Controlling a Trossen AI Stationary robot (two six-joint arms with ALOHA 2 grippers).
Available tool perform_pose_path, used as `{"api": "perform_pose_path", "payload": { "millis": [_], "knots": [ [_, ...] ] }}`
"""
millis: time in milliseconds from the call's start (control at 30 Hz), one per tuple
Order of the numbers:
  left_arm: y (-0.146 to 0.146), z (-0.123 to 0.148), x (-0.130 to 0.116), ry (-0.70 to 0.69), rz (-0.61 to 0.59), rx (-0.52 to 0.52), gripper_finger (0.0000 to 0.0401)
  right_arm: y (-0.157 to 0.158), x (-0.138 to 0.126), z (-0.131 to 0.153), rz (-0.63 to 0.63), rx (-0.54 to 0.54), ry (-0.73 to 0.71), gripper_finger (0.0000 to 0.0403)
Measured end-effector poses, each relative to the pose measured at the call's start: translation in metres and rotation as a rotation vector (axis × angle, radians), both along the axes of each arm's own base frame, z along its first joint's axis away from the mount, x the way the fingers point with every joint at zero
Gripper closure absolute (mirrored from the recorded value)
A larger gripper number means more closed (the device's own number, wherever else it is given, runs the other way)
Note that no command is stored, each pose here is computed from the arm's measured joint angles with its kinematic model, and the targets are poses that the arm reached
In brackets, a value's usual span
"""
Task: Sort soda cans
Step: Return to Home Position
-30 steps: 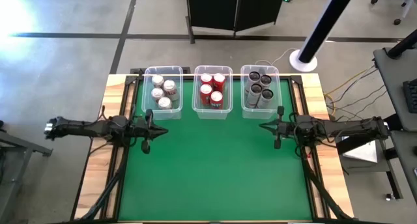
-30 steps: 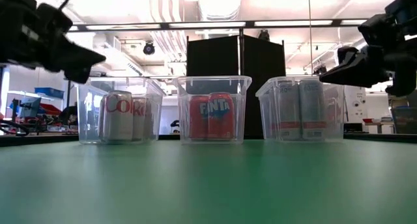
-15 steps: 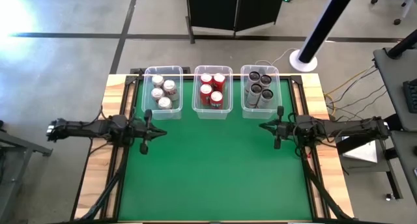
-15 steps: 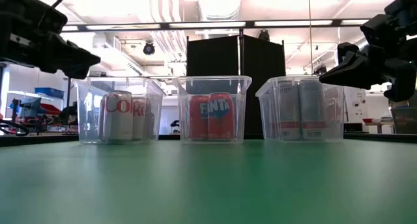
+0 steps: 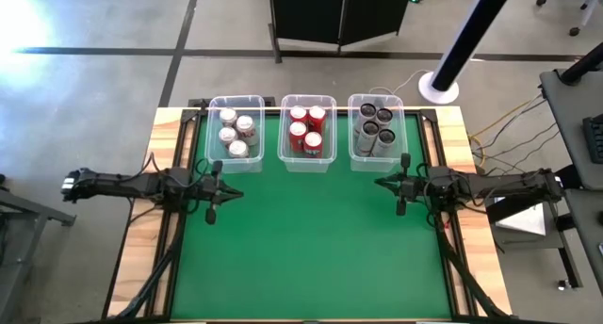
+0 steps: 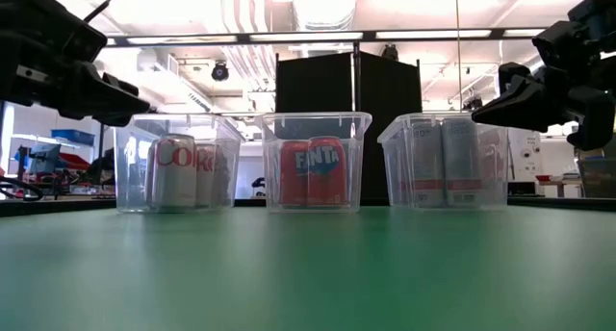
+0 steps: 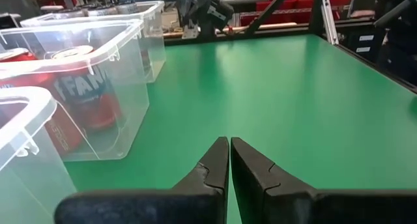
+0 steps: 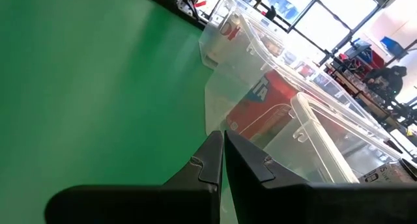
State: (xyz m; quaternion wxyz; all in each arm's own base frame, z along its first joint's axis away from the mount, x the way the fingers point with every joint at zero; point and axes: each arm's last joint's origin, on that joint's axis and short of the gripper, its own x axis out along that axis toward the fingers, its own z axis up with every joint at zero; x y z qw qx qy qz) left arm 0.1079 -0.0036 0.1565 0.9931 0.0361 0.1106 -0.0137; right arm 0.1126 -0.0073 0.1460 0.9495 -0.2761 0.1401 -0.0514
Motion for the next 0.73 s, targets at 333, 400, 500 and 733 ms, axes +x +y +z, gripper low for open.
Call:
{"api": "perform_pose_path", "payload": {
  "millis": [333, 400, 500, 733],
  "knots": [
    [-0.0001, -0.0026, 0.0015, 0.029, 0.0, 0.001, 0.0401, 0.0, 0.0, 0.0, 0.0, 0.0, 0.0, 0.039],
    [-0.0001, -0.003, 0.0018, 0.032, 0.0, 0.001, 0.0401, 0.0, 0.0, 0.0001, 0.0, 0.0, -0.001, 0.039],
    [-0.0001, -0.0034, 0.002, 0.037, 0.0, 0.001, 0.0401, 0.0, 0.0, 0.0001, 0.0, 0.0, -0.001, 0.039],
    [-0.0001, -0.0039, 0.0023, 0.042, 0.0, 0.001, 0.0401, 0.0, 0.0, 0.0001, 0.0, 0.0, -0.001, 0.039]
  ]
}}
